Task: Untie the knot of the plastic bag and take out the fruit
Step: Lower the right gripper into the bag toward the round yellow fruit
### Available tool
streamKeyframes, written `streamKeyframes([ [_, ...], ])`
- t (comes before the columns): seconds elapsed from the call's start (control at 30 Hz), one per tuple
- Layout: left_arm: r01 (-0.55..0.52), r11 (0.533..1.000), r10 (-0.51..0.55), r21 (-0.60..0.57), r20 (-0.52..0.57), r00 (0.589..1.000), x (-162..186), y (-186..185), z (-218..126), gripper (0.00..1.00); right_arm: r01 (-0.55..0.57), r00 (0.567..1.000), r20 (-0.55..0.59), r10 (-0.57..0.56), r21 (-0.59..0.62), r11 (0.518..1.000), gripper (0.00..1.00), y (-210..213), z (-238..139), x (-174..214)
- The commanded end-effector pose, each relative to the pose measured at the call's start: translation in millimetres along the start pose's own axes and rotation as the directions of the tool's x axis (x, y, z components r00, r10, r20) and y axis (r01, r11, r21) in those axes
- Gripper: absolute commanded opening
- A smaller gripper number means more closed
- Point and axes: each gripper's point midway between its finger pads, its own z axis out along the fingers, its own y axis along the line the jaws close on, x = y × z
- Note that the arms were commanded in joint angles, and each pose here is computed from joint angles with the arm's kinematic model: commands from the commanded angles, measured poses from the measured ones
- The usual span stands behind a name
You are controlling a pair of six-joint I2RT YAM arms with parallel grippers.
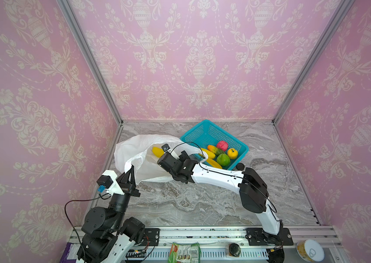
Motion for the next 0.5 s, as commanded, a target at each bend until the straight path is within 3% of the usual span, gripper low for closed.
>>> streamKeyframes([
  [0.0, 0.027, 0.999, -0.025, 0.035, -0.056, 0.998, 17.9, -5.7, 2.5, 0.00, -0.023, 0.996, 0.084, 0.030, -0.085, 0.996, 0.87, 33.5, -30.3, -13.8],
  [0.2, 0.009, 1.000, -0.010, -0.013, -0.090, 0.996, 31.6, 4.0, 2.1, 0.00, 0.015, 0.999, 0.042, -0.005, -0.242, 0.970, 0.89, 92.4, -41.4, 13.2],
  [0.33, -0.017, 0.999, 0.011, -0.050, -0.120, 0.993, 41.0, 11.3, 2.0, 0.00, 0.003, 1.000, -0.019, -0.006, -0.181, 0.984, 0.89, 99.4, -23.0, 60.4],
  [0.47, -0.024, 0.997, 0.014, -0.070, -0.131, 0.991, 51.9, 15.1, 6.0, 0.00, -0.037, 0.998, -0.056, 0.034, -0.057, 0.998, 0.87, 80.3, -7.1, 91.0],
])
